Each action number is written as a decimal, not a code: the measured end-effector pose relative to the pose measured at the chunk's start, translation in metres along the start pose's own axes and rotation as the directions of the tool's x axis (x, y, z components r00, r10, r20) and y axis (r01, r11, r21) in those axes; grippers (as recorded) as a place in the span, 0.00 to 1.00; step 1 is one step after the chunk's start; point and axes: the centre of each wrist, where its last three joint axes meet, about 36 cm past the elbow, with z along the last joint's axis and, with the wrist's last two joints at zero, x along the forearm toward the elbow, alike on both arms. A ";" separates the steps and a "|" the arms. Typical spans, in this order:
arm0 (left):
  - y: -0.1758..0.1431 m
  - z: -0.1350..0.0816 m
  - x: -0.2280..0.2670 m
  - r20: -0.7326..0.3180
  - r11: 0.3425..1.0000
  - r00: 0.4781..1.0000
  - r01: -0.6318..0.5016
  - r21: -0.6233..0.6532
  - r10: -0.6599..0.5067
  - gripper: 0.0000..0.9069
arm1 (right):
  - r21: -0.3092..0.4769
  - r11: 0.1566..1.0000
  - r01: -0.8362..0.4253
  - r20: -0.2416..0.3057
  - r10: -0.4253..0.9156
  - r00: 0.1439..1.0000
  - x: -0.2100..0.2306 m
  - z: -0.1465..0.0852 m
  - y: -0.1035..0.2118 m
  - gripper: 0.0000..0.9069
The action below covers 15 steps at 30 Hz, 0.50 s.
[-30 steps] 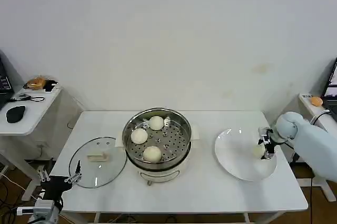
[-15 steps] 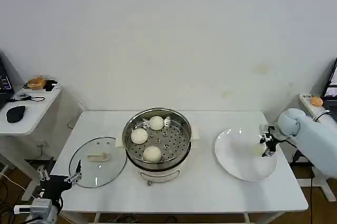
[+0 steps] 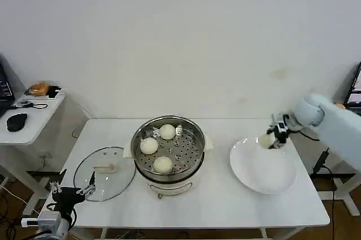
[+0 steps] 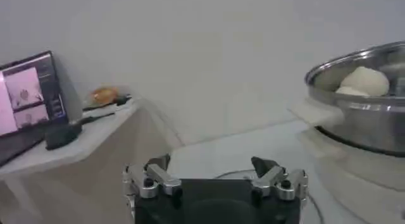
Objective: Take steamed baozi put them in steamer then cover it.
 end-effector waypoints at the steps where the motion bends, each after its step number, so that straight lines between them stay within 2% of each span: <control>1: -0.001 -0.001 0.000 0.002 1.000 1.000 -0.001 0.002 0.001 1.00 | 0.009 1.000 -0.009 0.009 0.009 1.000 0.007 -0.009 -0.005 0.71; 9: 0.000 -0.002 -0.001 0.006 1.000 1.000 -0.005 0.005 0.005 1.00 | 0.072 0.995 -0.064 0.108 0.056 0.993 0.053 -0.096 -0.032 0.71; 15: 0.002 -0.001 -0.004 0.008 1.000 1.000 0.004 0.006 -0.004 1.00 | 0.085 0.995 -0.049 0.175 0.034 0.984 0.063 -0.163 -0.036 0.71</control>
